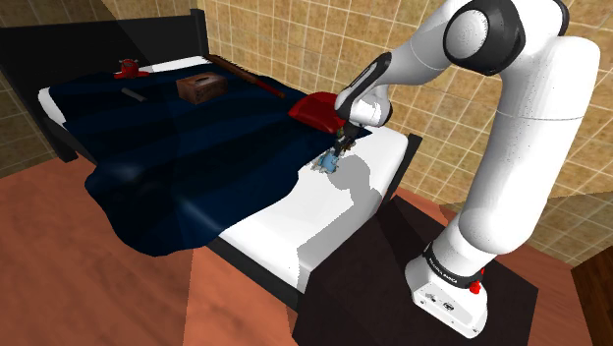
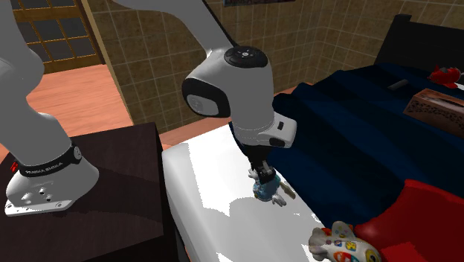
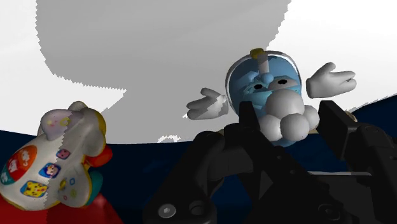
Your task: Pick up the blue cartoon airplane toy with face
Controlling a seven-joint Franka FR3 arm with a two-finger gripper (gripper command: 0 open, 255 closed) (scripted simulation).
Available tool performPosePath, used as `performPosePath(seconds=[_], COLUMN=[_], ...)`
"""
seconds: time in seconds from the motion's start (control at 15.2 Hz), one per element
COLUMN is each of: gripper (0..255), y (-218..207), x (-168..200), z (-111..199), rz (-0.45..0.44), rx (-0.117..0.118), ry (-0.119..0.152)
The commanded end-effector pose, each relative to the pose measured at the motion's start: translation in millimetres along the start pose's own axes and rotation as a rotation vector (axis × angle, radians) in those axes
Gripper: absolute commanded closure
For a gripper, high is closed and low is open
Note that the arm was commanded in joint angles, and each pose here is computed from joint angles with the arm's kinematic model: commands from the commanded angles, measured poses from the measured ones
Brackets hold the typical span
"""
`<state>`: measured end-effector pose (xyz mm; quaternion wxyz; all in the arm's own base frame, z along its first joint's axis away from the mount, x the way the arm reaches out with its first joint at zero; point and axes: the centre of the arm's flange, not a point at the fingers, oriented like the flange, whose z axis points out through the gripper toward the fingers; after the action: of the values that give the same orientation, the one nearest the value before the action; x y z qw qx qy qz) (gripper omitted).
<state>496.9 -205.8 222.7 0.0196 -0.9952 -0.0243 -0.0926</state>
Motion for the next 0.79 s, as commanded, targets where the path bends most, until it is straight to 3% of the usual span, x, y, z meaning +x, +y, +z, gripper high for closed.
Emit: performPosePath(seconds=[0.0,0.4,0.73], gripper=[255,255,255], y=[-0.2,-0.2,-1.1], x=[-0.3,-1.0,3.8], z=[0.8,0.2,-25.7], rz=[0.000,0.000,0.000], rx=[0.000,0.000,0.000], ry=[-0.001,-0.001,-0.001])
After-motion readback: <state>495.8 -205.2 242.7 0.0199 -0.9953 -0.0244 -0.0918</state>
